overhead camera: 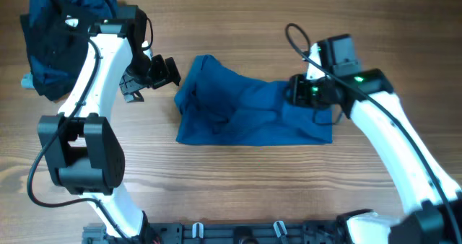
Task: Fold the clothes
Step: 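Fold the right end leftward over the strip with the right gripper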
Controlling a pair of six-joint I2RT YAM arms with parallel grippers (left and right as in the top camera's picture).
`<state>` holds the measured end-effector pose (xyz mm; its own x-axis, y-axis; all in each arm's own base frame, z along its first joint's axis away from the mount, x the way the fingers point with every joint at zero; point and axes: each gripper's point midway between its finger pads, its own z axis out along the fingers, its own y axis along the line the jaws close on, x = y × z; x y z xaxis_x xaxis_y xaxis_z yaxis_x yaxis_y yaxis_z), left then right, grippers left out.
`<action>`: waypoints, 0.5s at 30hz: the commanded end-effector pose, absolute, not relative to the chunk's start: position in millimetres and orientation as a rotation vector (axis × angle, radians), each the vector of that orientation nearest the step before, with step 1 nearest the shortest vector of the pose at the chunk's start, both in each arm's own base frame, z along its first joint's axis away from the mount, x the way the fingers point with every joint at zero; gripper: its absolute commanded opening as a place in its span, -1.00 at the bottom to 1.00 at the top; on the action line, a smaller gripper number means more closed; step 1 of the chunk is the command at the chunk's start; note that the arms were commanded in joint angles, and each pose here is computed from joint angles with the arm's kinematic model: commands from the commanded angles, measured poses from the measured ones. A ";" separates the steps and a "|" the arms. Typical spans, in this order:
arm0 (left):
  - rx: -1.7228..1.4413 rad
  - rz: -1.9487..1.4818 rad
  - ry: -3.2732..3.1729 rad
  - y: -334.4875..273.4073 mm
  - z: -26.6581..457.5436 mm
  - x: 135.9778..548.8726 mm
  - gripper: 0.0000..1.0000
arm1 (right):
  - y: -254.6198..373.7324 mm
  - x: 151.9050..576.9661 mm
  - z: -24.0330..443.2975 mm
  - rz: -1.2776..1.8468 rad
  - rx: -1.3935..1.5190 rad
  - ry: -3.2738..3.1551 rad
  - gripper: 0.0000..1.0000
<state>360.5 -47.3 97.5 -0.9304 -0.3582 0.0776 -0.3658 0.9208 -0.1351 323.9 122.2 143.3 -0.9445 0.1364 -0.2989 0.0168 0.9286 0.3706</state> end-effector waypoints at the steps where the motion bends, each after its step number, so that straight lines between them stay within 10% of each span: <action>1: 0.555 0.257 -3.037 -49.2 101.6 360.2 0.99 | 87.9 329.8 155.0 0.376 0.207 2.720 -0.71; 15: 0.555 0.258 -3.038 -49.3 101.6 360.6 0.99 | 102.5 259.0 25.4 0.520 0.203 3.216 -0.91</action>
<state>360.3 -47.3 97.5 -0.9305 -0.3578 0.0786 -0.3656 0.9210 -0.1347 276.8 99.0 41.6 -0.9905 0.1291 0.0473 0.1374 0.9452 0.2962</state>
